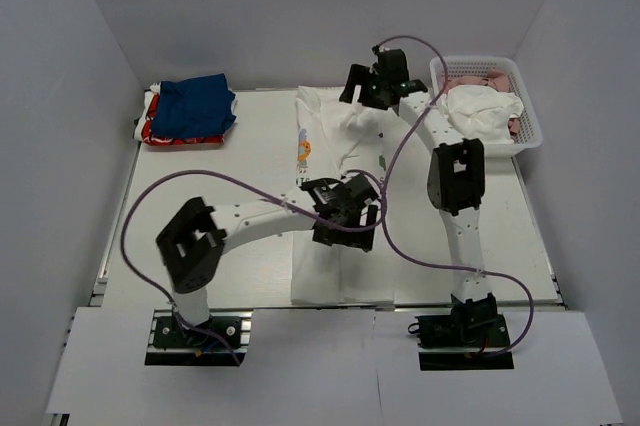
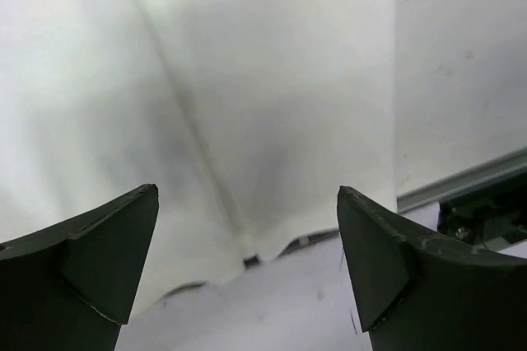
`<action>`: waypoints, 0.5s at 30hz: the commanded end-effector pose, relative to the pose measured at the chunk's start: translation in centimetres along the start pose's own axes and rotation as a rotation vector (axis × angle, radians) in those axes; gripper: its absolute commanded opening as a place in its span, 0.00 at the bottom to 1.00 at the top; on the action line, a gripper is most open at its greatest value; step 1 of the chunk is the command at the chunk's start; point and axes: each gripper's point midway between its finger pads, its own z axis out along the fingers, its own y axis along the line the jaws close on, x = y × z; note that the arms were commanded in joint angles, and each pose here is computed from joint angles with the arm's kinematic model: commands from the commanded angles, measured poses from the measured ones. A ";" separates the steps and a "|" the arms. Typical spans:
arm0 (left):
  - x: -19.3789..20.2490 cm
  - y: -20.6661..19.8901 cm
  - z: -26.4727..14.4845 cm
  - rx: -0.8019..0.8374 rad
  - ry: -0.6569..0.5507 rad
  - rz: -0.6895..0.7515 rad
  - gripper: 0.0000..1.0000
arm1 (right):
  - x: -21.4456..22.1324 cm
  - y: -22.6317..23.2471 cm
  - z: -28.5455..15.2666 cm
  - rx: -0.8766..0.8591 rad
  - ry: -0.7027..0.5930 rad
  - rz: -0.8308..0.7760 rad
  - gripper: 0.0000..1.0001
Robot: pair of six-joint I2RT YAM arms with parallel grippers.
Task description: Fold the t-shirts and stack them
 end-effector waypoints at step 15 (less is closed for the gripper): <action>7.8 12.2 -3.6 -0.107 -0.124 -0.106 0.99 | 18.2 -0.3 -27.5 0.193 0.043 -0.036 0.90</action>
